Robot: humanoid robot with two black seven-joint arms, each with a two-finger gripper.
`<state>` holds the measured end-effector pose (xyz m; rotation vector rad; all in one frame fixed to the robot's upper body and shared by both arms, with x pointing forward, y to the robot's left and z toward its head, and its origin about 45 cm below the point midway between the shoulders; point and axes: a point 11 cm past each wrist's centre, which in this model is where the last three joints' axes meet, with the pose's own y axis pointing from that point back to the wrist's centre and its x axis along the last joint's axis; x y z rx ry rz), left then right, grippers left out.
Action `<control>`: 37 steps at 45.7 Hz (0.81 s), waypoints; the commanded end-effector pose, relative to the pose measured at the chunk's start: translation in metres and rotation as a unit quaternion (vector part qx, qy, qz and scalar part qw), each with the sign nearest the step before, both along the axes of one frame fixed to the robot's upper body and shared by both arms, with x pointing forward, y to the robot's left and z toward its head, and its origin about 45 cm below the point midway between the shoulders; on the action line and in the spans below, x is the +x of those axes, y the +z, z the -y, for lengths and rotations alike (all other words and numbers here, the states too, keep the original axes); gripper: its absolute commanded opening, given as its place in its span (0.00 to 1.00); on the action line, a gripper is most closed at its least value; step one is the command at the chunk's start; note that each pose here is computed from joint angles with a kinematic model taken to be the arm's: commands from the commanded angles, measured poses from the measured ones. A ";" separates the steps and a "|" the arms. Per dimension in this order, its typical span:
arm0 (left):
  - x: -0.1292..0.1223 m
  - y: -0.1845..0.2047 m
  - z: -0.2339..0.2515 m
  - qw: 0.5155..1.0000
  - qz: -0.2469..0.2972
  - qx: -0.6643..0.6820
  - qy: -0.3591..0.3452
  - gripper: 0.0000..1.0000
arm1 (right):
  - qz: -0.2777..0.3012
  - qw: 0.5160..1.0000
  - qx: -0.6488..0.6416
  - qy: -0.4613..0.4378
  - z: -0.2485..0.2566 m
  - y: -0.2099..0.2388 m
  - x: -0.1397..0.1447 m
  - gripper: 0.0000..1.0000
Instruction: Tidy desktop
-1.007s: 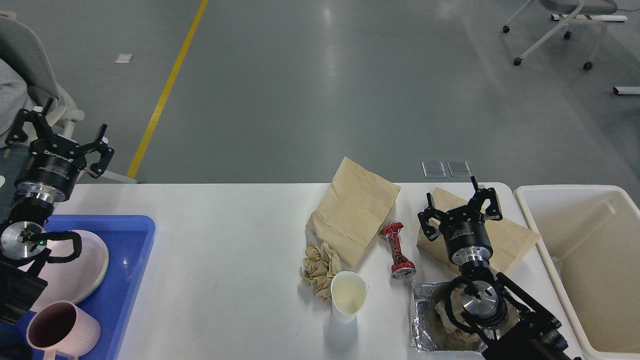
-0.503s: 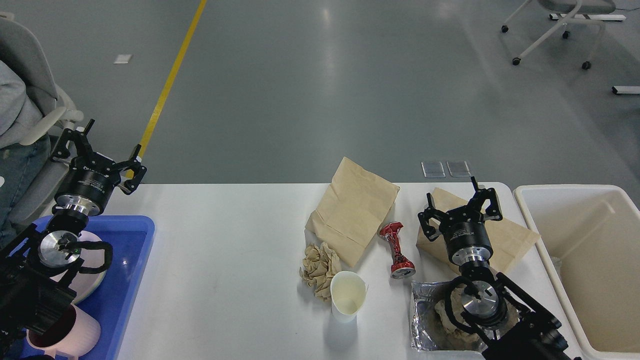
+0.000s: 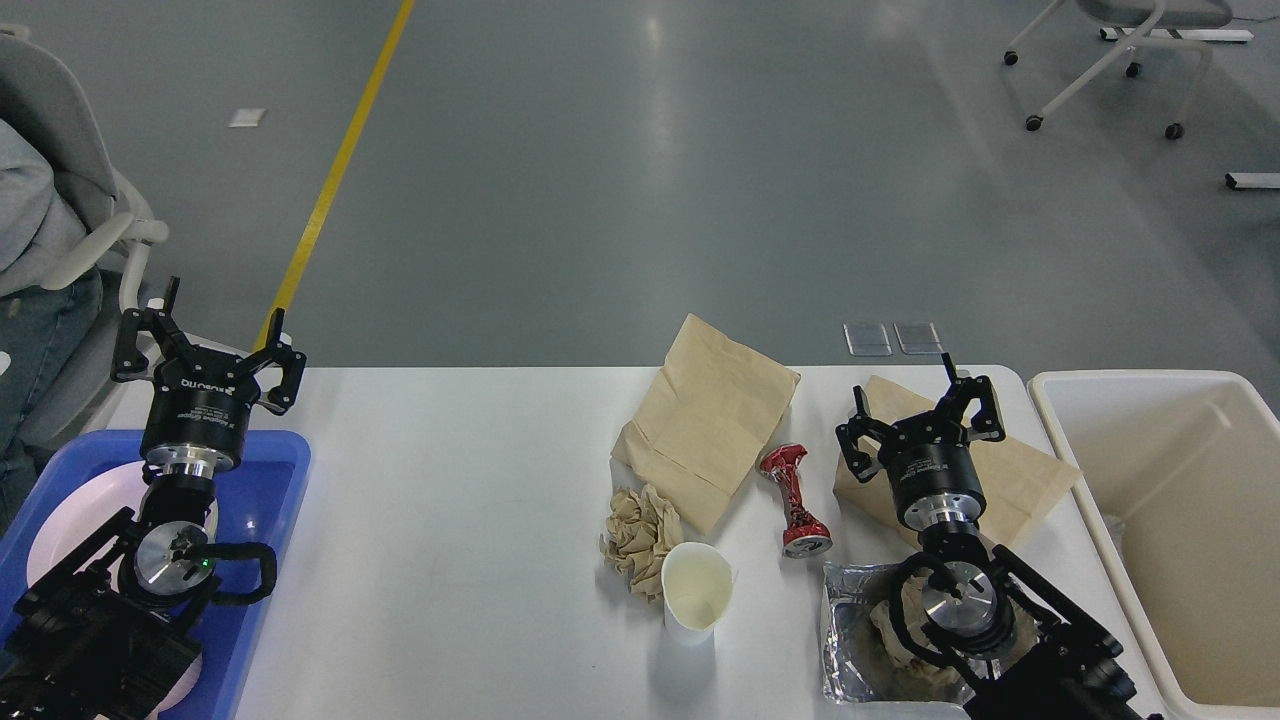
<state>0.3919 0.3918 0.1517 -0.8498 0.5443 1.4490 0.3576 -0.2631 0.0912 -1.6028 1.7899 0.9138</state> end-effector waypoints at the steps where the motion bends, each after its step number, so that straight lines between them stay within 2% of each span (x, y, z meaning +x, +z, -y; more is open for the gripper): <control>1: -0.015 -0.014 0.011 1.000 -0.014 -0.009 -0.019 0.96 | 0.000 1.000 0.000 0.000 0.000 0.000 0.000 1.00; 11: -0.023 -0.019 0.036 0.998 -0.025 -0.012 -0.049 0.96 | 0.000 1.000 0.000 0.000 0.000 0.000 0.000 1.00; 27: -0.016 -0.016 0.016 0.996 -0.077 0.035 -0.015 0.96 | 0.001 1.000 0.000 0.000 0.000 0.001 0.001 1.00; 33: -0.018 -0.018 0.021 0.997 -0.071 0.029 -0.019 0.96 | 0.001 1.000 0.000 0.000 0.000 0.001 0.001 1.00; 37: -0.018 -0.016 0.027 0.999 -0.046 0.020 -0.013 0.96 | 0.001 1.000 -0.001 0.001 0.000 0.001 0.001 1.00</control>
